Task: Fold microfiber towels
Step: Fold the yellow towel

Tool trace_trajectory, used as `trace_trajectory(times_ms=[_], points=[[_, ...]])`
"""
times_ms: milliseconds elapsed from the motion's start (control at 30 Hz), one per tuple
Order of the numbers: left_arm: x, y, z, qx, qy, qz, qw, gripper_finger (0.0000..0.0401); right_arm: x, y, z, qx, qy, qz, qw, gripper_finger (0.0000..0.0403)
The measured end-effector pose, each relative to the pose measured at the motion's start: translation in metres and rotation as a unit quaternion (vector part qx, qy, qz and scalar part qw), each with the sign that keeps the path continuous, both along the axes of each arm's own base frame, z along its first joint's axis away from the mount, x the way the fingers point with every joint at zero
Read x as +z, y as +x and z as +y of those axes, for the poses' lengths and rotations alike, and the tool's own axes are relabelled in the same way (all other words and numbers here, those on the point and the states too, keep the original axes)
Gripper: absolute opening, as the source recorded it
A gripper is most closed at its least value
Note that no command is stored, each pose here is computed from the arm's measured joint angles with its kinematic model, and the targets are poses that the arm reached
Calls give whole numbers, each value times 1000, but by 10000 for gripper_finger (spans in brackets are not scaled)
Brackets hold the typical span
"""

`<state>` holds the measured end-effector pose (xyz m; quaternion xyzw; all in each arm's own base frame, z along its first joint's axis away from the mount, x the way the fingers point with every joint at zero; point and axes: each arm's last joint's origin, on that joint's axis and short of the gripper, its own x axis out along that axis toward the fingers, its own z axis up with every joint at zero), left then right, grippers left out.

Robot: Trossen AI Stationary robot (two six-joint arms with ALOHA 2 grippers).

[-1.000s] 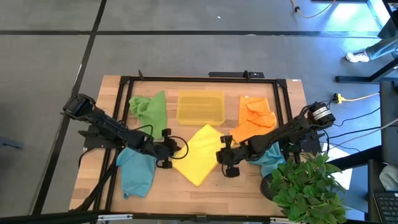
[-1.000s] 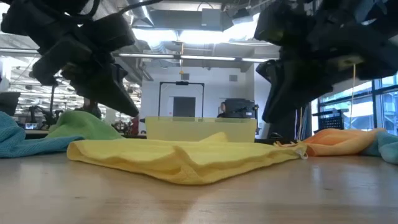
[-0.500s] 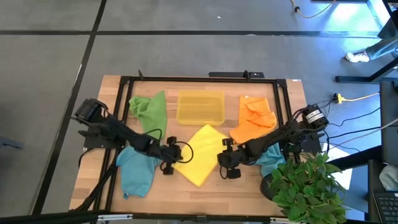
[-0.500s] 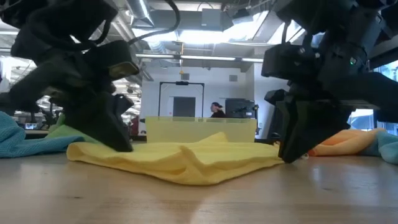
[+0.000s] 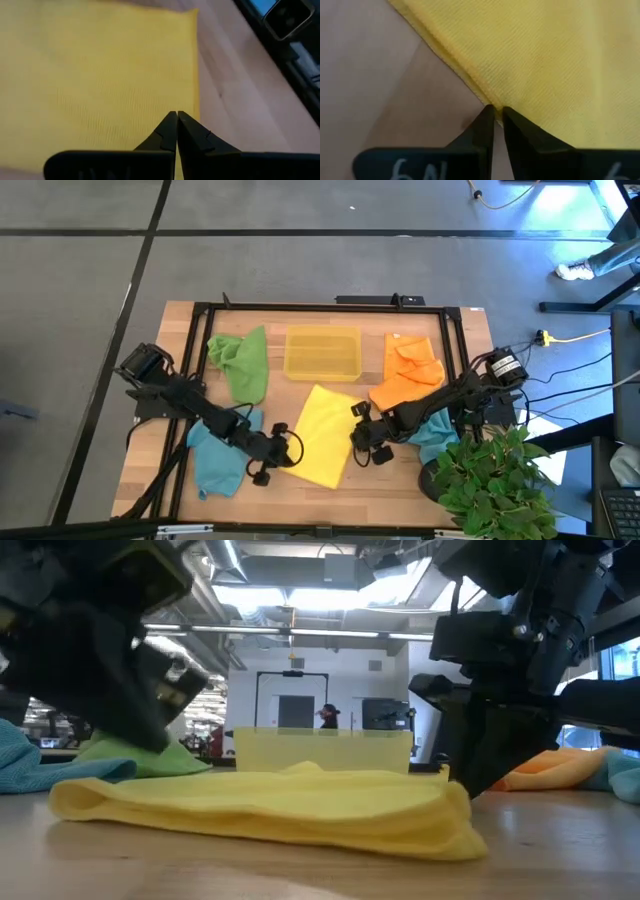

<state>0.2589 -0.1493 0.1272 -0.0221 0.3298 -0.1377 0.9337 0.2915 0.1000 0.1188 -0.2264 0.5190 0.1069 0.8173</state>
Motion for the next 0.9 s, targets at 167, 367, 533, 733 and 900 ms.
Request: trace_trajectory(times_ms=[167,367,533,733,900], points=[[14,11,-6,-15,14,-24,999,4,16,1,2,-35,73,3,997,39],[28,19,-16,-43,38,-15,998,6,34,-6,21,-22,75,-20,997,18],[31,15,-26,-69,57,-2,996,30,37,-5,35,-33,101,-54,993,24],[28,9,-31,-73,74,12,995,82,35,2,66,43,134,-125,982,84],[22,-1,-34,-65,118,38,990,119,25,5,80,73,128,-155,977,154]])
